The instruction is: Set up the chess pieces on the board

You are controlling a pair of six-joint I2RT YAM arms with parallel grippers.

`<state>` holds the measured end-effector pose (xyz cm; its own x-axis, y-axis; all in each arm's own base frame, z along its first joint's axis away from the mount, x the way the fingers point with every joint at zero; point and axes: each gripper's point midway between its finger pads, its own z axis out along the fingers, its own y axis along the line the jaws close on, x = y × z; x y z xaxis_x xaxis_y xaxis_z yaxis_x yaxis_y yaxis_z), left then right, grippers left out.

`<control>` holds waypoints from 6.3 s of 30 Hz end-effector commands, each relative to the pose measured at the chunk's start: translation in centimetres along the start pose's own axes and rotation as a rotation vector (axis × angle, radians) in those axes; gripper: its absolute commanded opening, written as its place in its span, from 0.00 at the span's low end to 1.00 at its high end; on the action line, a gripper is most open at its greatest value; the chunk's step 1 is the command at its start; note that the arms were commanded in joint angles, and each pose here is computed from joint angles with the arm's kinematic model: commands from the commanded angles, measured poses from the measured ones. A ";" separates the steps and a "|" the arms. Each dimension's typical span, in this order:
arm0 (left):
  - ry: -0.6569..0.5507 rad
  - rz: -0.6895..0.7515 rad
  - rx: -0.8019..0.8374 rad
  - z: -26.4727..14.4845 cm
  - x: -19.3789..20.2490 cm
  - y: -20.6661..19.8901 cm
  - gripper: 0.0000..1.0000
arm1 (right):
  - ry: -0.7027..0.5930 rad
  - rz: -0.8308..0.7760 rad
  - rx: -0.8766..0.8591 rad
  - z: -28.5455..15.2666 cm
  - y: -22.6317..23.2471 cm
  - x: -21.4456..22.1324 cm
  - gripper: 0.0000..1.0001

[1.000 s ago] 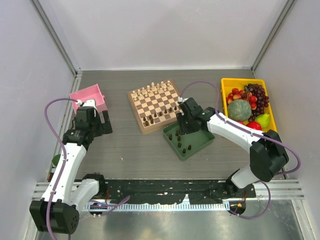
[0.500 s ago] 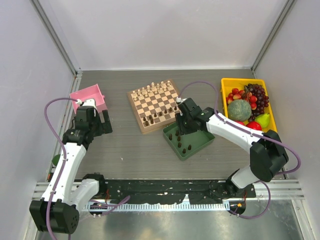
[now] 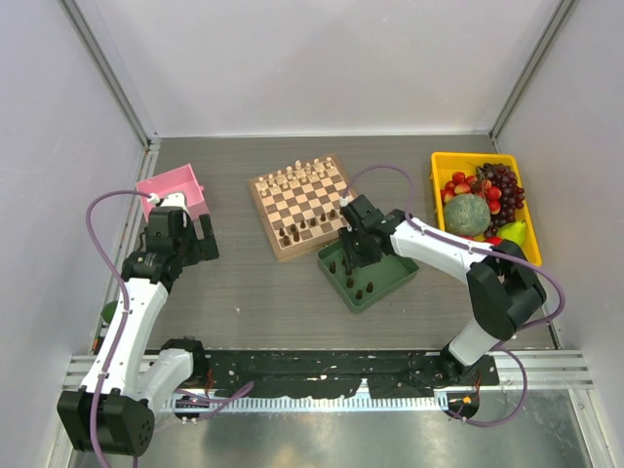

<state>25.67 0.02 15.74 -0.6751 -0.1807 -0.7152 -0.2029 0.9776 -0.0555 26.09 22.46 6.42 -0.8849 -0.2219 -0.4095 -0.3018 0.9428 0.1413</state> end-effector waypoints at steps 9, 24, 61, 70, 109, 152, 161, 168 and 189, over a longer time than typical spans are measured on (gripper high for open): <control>-0.047 -0.002 -0.004 -0.7 -1.7 0.1 0.99 | -0.036 -0.009 -0.035 0.6 1.4 -1.9 0.39; -0.046 -0.002 0.000 -0.7 -1.7 0.0 0.99 | -0.016 -0.014 -0.027 1.2 1.3 -1.3 0.31; -0.049 -0.002 0.009 -0.9 -1.8 -0.1 0.99 | -0.269 -0.061 -0.063 -8.2 3.0 -9.4 0.21; -0.055 -0.002 0.005 -0.9 -1.9 0.0 0.99 | -0.221 -0.099 -0.176 -4.8 7.3 -13.7 0.21; -0.051 -0.002 0.003 -0.8 -1.9 0.0 0.99 | -0.085 -0.107 -0.160 4.3 9.3 -13.4 0.25; -0.034 -0.002 0.007 -0.6 -1.6 -0.2 0.99 | -0.155 -0.034 -0.138 -4.7 4.9 -7.3 0.49; -0.035 -0.003 0.004 -0.6 -1.6 -0.1 0.99 | -0.087 -0.011 -0.134 -2.8 4.7 -4.9 0.48; -0.036 -0.003 0.006 -0.6 -1.7 -0.1 0.99 | -0.078 -0.006 -0.139 -2.2 5.1 -5.0 0.44; -0.037 -0.002 0.000 -0.6 -1.7 0.0 0.99 | -0.020 -0.013 -0.132 0.2 5.6 -4.0 0.38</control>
<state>25.70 0.00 15.60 -0.6825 -0.1806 -0.7082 -0.2032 0.9777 -0.0535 27.38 27.60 7.91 -0.8861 -0.2393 -0.3968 -0.3493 0.9077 0.2326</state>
